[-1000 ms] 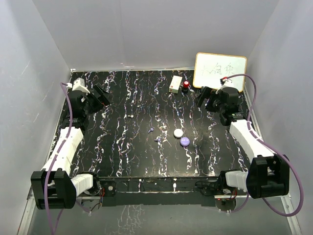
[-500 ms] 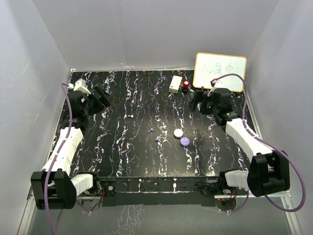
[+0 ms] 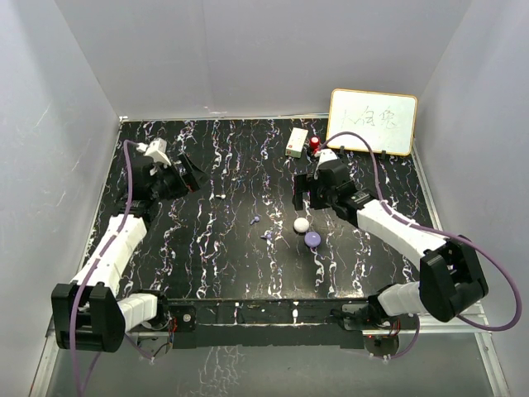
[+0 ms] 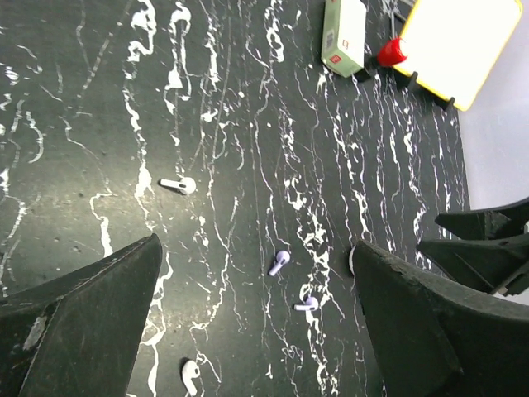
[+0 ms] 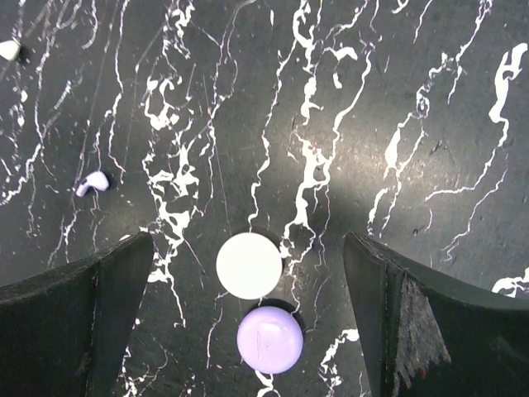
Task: Insert the wireless bluetooth earbuds into the charging case
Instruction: Pick up the charging case at the center of the board.
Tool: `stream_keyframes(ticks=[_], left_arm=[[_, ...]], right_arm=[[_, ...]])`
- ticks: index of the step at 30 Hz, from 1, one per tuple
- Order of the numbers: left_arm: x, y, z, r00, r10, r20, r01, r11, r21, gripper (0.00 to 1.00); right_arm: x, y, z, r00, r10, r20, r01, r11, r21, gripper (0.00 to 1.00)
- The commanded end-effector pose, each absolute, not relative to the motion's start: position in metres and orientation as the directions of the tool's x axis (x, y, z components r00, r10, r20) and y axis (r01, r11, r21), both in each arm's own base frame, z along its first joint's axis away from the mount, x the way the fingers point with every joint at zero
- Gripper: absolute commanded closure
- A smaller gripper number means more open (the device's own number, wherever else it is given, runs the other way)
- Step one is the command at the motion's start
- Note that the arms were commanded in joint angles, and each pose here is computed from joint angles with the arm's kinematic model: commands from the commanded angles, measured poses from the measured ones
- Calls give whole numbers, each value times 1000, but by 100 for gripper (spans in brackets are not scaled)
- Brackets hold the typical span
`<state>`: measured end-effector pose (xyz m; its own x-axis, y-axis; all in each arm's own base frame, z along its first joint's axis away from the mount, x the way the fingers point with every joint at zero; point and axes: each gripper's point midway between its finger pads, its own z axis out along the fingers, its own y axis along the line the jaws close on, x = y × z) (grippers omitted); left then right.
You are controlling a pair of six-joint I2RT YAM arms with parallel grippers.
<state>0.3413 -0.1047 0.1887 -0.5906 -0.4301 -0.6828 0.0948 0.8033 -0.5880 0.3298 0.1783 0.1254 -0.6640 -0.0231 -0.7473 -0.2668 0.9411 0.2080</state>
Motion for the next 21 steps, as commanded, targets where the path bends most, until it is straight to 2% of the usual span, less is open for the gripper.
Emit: stream_keyframes(ticks=[1, 10, 18, 21], left_arm=[[332, -121, 183, -634, -391, -667, 138, 792, -595, 1], [325, -155, 168, -684, -322, -655, 184, 792, -582, 1], [320, -211, 162, -711, -169, -683, 320, 787, -528, 1], [322, -228, 158, -711, -100, -696, 354, 805, -477, 1]], right_arm=[[325, 175, 117, -666, -76, -742, -250, 960, 126, 2], [304, 185, 91, -732, -90, -675, -247, 959, 140, 2], [317, 172, 107, -705, 80, -705, -83, 977, 194, 2], [324, 154, 106, -723, 142, -676, -24, 973, 230, 2]])
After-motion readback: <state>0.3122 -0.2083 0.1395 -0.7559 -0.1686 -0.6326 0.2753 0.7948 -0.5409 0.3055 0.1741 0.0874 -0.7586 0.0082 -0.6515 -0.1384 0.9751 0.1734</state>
